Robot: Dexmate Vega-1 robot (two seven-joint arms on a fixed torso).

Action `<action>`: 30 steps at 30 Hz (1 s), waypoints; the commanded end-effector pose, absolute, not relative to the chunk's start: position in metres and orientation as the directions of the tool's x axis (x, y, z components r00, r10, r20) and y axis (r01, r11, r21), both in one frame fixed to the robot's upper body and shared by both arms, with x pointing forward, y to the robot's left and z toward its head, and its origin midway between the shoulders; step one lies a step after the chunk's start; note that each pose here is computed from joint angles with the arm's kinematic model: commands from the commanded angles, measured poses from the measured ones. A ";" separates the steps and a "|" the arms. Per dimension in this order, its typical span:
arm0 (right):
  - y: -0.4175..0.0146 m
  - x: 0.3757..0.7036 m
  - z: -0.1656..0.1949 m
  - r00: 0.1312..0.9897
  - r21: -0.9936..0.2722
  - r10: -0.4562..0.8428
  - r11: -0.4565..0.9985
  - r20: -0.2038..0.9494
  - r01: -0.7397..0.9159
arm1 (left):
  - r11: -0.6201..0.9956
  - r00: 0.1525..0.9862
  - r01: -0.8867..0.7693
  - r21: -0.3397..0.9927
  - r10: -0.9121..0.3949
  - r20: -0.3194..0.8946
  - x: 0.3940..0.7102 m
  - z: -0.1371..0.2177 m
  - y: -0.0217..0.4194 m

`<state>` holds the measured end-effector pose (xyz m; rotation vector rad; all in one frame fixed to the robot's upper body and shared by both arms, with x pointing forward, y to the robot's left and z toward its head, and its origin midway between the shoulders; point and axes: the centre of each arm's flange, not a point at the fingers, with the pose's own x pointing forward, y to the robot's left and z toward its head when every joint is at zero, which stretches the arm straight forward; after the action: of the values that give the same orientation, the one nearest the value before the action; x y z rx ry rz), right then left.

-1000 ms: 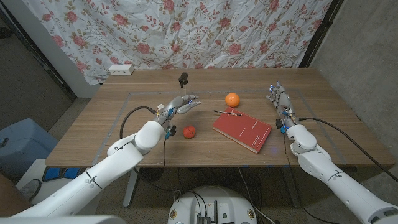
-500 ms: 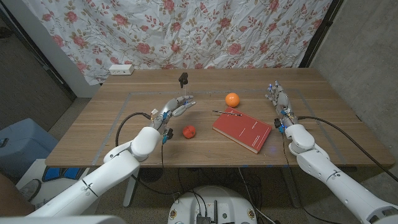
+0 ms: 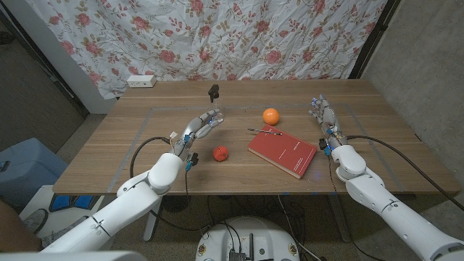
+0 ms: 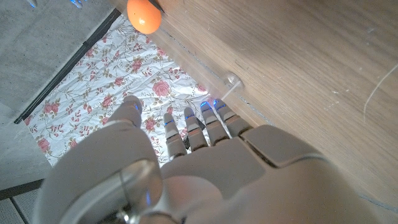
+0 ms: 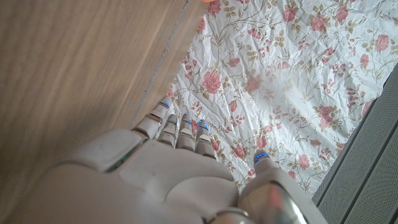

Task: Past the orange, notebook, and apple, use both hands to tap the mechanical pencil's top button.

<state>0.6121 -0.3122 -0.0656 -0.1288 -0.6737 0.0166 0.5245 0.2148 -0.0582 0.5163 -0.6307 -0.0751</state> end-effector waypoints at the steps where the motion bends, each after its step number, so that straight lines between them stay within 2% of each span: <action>1: -0.308 0.614 -0.064 0.789 -0.142 0.060 0.989 0.612 0.035 | 0.898 0.819 -0.074 0.434 -0.193 0.540 0.527 -0.074 0.231; 30: -0.296 0.619 -0.057 0.797 -0.168 0.079 0.985 0.598 0.028 | 0.941 0.809 -0.143 0.308 -0.068 0.584 0.536 -0.084 0.269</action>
<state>0.6171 -0.3002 -0.0590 -0.1620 -0.6549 0.0207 0.5289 0.2506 -0.0791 0.3847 -0.6336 -0.0024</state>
